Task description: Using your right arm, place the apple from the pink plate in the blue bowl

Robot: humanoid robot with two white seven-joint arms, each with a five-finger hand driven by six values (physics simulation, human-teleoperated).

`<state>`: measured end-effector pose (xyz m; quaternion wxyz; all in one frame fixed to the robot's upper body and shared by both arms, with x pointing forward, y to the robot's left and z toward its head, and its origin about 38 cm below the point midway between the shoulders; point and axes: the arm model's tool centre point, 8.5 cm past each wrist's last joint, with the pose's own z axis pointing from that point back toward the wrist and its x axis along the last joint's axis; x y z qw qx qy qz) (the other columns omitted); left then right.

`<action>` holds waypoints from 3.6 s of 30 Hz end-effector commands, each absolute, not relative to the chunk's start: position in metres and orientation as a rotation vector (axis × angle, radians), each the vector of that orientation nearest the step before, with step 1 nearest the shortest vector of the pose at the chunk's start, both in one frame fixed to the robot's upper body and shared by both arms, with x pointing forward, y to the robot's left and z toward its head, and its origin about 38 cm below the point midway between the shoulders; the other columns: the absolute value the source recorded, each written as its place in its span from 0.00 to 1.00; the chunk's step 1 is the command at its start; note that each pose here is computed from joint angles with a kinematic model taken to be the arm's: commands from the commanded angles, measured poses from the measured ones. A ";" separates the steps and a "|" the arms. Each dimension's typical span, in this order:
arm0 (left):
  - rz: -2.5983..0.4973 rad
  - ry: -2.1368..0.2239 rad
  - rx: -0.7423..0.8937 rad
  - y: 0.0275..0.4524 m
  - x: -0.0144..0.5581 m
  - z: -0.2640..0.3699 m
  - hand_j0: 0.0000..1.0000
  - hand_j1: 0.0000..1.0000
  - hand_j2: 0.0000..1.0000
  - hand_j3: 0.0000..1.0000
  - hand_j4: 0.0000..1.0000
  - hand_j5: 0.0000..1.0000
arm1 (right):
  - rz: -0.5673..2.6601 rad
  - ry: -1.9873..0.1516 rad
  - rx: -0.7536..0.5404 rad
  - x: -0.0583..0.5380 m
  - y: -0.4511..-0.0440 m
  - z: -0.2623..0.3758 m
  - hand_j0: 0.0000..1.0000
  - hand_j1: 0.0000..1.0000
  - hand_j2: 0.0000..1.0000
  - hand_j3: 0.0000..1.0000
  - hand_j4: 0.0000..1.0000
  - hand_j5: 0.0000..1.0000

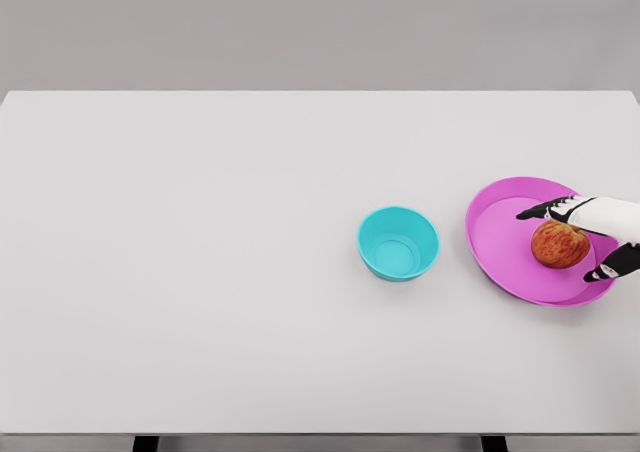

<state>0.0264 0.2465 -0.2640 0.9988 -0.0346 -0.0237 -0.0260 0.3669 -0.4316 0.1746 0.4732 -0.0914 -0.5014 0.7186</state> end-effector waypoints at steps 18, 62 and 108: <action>-0.052 -0.047 -0.069 0.246 0.026 -0.264 1.00 1.00 1.00 1.00 1.00 1.00 | 1.758 -1.217 -0.205 0.365 -0.430 0.170 0.61 0.61 0.61 0.61 0.61 0.61; -0.052 -0.047 -0.069 0.246 0.026 -0.264 1.00 1.00 1.00 1.00 1.00 1.00 | 1.869 -1.425 -0.210 0.377 -0.371 0.216 0.57 0.57 0.57 0.57 0.57 0.57; -0.052 -0.047 -0.069 0.246 0.026 -0.264 1.00 1.00 1.00 1.00 1.00 1.00 | 1.943 -1.620 -0.098 0.374 -0.298 0.224 0.57 0.57 0.57 0.57 0.57 0.57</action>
